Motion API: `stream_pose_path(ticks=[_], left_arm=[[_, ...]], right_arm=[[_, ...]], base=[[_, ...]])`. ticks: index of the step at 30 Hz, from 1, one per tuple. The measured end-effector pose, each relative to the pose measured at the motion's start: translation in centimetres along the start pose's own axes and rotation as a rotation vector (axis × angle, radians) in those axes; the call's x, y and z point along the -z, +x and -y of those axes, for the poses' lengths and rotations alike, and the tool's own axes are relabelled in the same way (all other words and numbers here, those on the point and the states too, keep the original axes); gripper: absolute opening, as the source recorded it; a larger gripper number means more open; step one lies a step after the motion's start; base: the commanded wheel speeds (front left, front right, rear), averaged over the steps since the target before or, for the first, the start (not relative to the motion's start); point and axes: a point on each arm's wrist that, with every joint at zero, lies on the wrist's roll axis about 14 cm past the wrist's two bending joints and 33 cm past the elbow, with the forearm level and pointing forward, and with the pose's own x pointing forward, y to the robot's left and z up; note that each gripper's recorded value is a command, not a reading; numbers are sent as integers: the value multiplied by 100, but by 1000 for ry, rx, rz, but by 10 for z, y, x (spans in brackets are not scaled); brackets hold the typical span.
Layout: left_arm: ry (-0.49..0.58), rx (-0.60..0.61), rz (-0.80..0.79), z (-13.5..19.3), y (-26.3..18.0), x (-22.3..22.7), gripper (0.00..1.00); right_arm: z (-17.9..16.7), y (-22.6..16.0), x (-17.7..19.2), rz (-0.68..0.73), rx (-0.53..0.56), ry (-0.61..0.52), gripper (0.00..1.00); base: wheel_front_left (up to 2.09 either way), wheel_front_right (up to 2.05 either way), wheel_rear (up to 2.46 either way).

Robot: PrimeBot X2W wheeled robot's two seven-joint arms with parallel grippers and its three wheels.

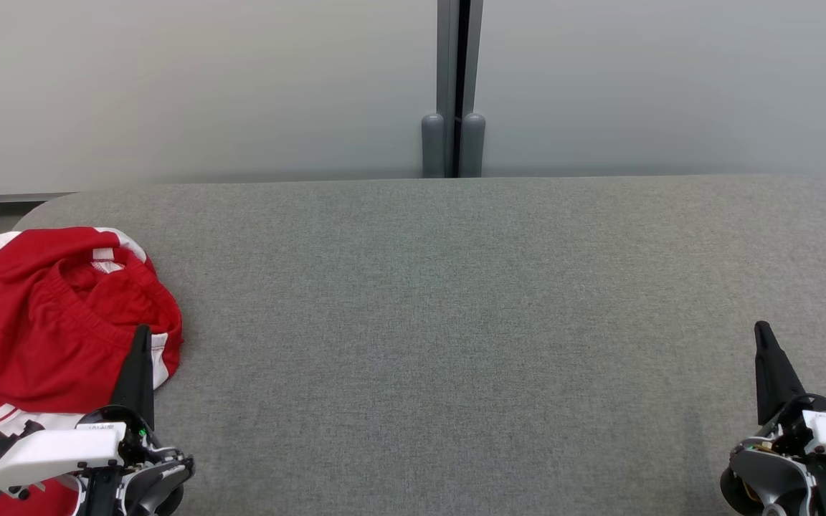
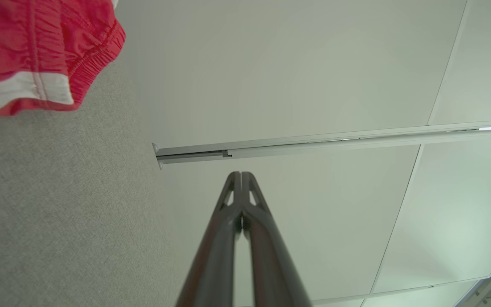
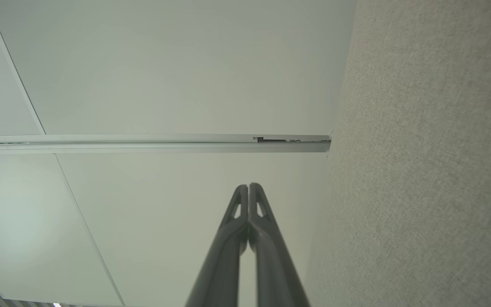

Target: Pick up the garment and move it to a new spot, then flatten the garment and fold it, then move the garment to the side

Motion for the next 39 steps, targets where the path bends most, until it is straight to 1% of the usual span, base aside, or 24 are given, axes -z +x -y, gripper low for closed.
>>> stream_pose_path(ticks=[39], left_arm=[[0,0,0,0,0,0,0]], right_arm=[[0,0,0,0,0,0,0]], base=[[0,0,0]])
